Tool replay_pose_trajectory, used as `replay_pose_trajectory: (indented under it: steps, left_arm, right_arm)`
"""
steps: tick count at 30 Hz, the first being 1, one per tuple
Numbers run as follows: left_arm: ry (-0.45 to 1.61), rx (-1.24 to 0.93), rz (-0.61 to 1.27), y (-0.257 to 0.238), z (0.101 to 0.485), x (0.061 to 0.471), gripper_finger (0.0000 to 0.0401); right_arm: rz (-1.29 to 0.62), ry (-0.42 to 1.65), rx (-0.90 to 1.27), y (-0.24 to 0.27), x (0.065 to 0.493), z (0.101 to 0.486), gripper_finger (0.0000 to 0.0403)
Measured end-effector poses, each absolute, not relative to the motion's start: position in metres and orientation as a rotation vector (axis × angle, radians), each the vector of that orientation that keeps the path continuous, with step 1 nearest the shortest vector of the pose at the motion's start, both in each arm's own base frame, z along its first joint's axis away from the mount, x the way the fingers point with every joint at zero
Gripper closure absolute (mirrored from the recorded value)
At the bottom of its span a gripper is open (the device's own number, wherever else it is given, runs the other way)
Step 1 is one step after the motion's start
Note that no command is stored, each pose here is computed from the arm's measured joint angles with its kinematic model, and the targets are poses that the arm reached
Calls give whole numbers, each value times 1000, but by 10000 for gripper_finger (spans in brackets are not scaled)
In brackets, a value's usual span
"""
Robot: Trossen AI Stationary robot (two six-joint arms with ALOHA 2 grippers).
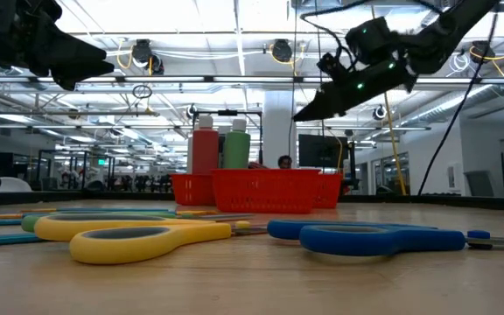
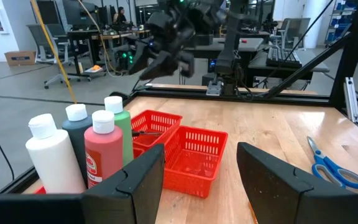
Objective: Pick & Place Paint Supplies
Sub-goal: Adjust the top right red bin
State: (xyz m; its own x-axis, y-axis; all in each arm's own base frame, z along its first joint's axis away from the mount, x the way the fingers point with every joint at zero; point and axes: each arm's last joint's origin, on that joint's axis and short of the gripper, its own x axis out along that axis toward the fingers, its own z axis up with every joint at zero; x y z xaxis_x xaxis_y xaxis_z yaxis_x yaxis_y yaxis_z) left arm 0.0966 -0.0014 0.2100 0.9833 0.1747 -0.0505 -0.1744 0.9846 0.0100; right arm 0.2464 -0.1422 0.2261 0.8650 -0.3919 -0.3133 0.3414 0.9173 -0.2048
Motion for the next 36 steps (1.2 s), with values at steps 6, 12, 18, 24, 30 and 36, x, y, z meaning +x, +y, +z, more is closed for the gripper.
replay_pose_trajectory:
  steps: [6,12,18,24,30,36]
  left_arm:
    - [51,5,176,-1,210,97,192]
    - [51,5,176,-1,210,97,192]
    - [51,5,176,-1,210,97,192]
    - [51,5,176,-1,210,97,192]
    - [50,5,175,-1,210,97,192]
    - [51,5,175,-1,210,97,192]
  right_arm:
    - [-364,593,84,-120,222,219,257]
    - [-505,752,152,-114,203,185,275]
    - [-626,784,201,-112,192,165,304]
    - [-642,717,223,-115,198,154,343]
    - [-652,672,204,-124,206,146,383]
    - [-658,615,161,-133,212,142,401]
